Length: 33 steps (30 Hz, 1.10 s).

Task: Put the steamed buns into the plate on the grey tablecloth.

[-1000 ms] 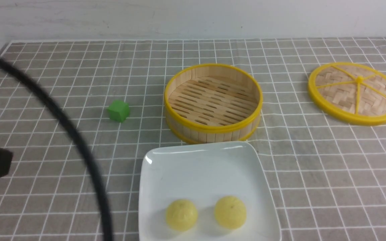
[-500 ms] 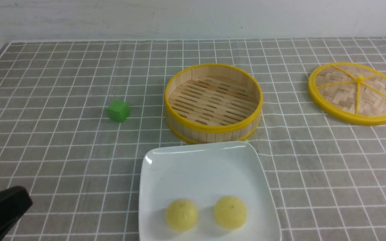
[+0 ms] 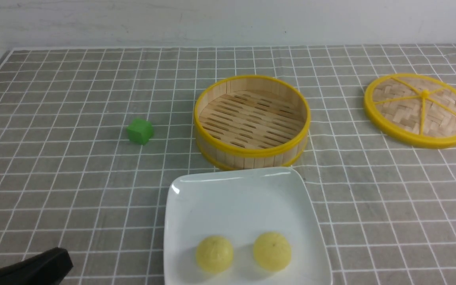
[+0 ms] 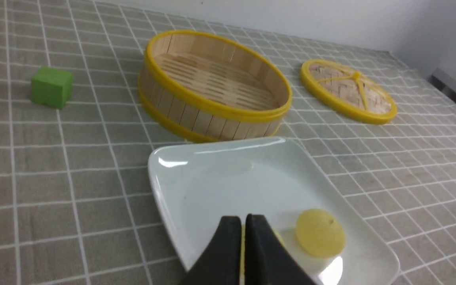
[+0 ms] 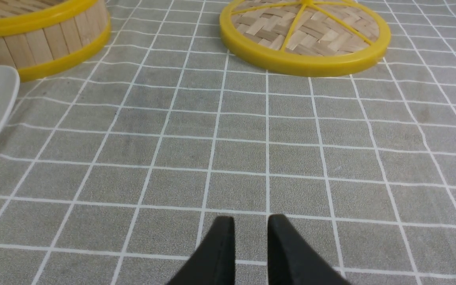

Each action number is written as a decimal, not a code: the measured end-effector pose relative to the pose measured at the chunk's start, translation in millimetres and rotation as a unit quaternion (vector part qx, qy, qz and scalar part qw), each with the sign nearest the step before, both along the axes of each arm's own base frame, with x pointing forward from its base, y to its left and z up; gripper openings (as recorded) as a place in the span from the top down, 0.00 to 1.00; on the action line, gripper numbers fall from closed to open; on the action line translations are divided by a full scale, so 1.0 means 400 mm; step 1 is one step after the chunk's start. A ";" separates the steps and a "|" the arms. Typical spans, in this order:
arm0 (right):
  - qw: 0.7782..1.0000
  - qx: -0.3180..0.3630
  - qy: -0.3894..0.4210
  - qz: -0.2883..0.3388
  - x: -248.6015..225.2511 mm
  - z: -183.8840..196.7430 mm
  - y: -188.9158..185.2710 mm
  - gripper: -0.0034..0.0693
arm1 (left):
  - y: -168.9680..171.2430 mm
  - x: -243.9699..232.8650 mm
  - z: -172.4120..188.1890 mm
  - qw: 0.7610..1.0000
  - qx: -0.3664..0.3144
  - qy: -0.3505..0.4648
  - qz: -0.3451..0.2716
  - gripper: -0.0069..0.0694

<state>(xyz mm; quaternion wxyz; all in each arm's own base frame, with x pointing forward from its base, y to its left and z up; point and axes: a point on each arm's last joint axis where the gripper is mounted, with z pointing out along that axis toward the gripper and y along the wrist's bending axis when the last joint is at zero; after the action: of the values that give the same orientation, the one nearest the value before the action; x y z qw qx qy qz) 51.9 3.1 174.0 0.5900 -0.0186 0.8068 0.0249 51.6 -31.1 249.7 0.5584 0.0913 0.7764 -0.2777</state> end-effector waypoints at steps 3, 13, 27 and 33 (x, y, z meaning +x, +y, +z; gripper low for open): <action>1.000 0.000 0.000 0.000 0.000 0.000 0.000 0.75 | 0.001 0.001 -0.018 1.000 0.013 0.012 0.004 0.85; 1.000 0.000 0.000 0.000 0.000 0.000 0.000 0.74 | 0.042 0.021 -0.131 0.987 0.047 0.005 0.153 0.84; 1.000 0.001 0.000 0.000 0.000 0.000 0.000 0.73 | 0.085 0.003 -0.195 0.959 0.109 0.005 0.260 0.83; 1.000 0.001 0.000 0.000 0.000 0.000 0.000 0.71 | 0.085 0.003 -0.195 0.959 0.111 0.004 0.260 0.82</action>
<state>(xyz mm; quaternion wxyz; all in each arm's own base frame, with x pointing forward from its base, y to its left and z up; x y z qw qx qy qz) 51.9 3.1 174.0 0.5900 -0.0183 0.8068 0.0254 52.7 2.9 171.8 0.5943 -0.0541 0.8016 -0.0355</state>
